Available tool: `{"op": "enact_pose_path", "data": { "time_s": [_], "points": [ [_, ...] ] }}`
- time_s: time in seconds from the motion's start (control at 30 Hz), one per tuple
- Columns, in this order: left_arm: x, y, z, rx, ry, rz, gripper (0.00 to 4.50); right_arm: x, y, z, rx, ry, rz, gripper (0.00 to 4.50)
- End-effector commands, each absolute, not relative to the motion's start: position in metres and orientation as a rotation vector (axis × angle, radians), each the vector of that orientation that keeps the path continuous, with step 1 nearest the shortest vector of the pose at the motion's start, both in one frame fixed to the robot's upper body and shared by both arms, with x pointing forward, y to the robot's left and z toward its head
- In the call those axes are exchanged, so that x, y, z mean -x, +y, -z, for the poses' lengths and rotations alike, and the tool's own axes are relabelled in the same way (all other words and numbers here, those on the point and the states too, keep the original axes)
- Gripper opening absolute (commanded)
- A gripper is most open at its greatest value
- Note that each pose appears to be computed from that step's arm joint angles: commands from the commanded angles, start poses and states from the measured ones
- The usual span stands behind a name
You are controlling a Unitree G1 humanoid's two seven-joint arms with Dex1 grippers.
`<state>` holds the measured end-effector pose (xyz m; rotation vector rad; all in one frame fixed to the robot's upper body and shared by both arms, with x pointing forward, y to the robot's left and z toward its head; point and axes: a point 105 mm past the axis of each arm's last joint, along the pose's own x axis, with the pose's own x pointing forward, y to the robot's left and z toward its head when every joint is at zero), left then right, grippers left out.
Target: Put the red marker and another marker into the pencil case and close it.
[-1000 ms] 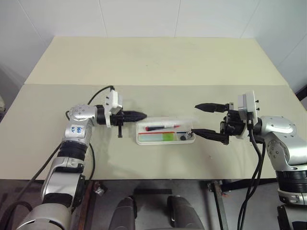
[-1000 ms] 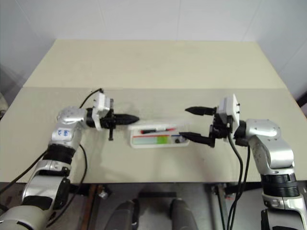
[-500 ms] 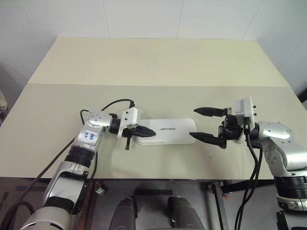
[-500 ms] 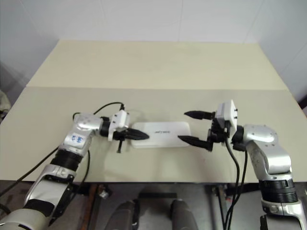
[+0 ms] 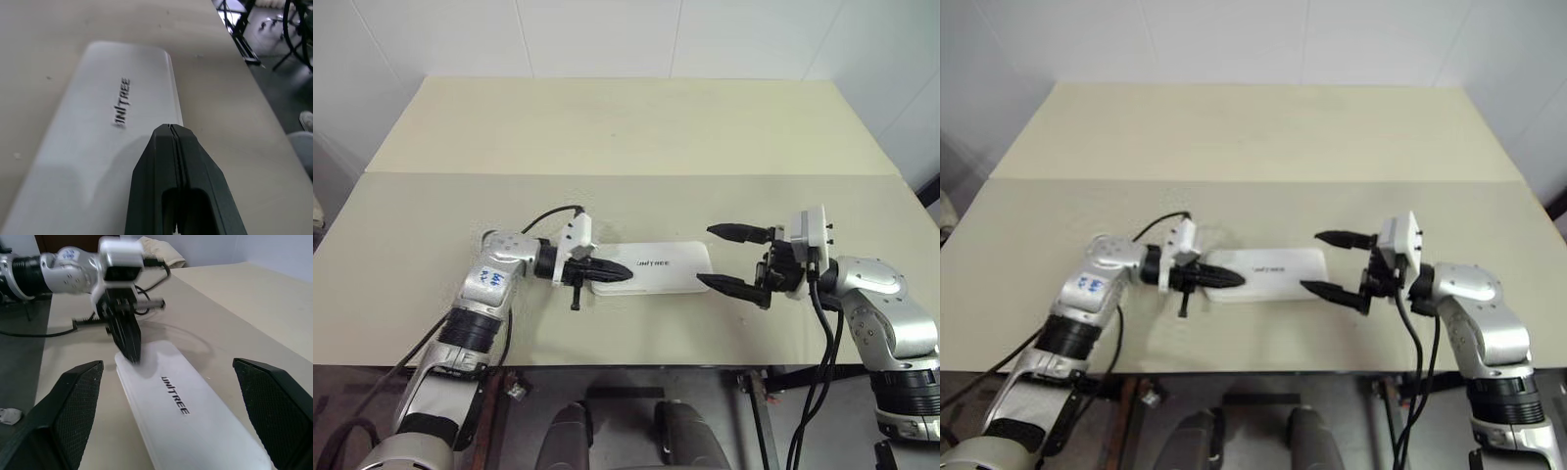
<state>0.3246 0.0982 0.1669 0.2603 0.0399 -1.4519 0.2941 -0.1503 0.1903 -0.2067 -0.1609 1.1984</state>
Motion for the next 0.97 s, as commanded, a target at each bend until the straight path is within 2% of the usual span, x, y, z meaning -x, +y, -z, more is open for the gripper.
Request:
{"op": "enact_pose_path", "data": {
  "time_s": [0.03,0.13,0.23,0.37,0.6,0.97],
  "points": [
    [-0.321,0.138,-0.208,-0.207,-0.135,1.323,0.03,-0.304,-0.162,-0.198,0.243,-0.219,-1.134,4.5],
    [-0.32,0.169,-0.208,-0.225,-0.13,1.191,0.03,-0.309,-0.171,-0.197,0.248,-0.228,-1.091,4.5],
    [-0.313,0.193,-0.203,-0.239,-0.121,1.099,0.62,-0.31,-0.178,-0.194,0.251,-0.225,-1.065,4.5],
    [-0.305,0.212,-0.203,-0.25,-0.149,1.024,1.92,-0.308,-0.186,-0.19,0.269,-0.195,-1.068,4.5],
    [-0.307,0.22,-0.209,-0.262,-0.197,0.99,4.38,-0.309,-0.195,-0.195,0.31,-0.209,-1.05,4.5],
    [-0.295,0.222,-0.208,-0.267,-0.176,1.019,4.44,-0.309,-0.202,-0.194,0.332,-0.206,-1.043,4.5]
  ]
}}
